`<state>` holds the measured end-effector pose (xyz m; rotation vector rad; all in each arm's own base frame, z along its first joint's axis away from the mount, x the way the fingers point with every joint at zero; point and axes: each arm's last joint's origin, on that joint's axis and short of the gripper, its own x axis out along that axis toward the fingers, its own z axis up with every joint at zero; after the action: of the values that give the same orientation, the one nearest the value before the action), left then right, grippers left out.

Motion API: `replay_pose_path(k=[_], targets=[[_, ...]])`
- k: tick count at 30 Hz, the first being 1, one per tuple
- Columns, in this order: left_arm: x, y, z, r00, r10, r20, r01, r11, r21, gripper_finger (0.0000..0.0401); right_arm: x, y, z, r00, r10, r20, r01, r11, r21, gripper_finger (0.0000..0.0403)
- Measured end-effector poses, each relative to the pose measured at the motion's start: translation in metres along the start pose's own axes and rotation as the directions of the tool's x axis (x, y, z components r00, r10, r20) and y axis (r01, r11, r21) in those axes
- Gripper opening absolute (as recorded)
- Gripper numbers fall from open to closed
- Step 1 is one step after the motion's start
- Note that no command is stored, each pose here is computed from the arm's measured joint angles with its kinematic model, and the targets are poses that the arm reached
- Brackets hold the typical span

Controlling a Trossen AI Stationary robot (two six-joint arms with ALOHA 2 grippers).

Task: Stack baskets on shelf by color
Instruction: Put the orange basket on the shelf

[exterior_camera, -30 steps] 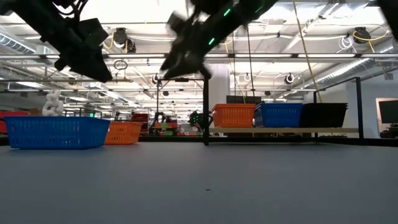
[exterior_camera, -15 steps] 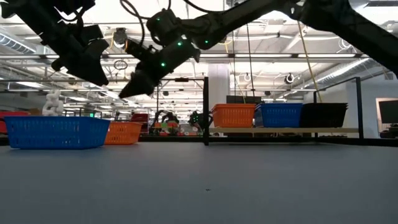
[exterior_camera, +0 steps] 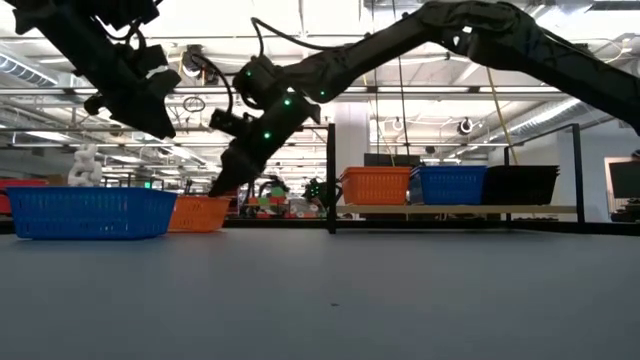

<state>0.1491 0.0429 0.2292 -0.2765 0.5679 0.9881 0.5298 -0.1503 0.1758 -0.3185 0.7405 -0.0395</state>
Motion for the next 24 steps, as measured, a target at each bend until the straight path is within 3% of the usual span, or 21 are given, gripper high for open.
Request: replay_pose_path(k=[10,15,24], targets=[[0.002,0.003,0.002,1.000,0.023,-0.001,-0.023,1.000,-0.007,0.0127,0.001,0.007,0.002,0.988,0.134,0.076,-0.134,0.991,-0.004,0.0130],[0.002,0.003,0.002,1.000,0.022,-0.001,-0.022,1.000,-0.006,0.0127,0.004,0.013,0.003,0.987,0.144,0.076,-0.143,0.990,-0.010,0.0129],[0.002,0.003,0.001,1.000,0.005,-0.012,-0.005,1.000,-0.004,0.0127,0.008,0.002,-0.008,0.996,0.082,0.030,-0.084,0.993,0.081,0.0126]])
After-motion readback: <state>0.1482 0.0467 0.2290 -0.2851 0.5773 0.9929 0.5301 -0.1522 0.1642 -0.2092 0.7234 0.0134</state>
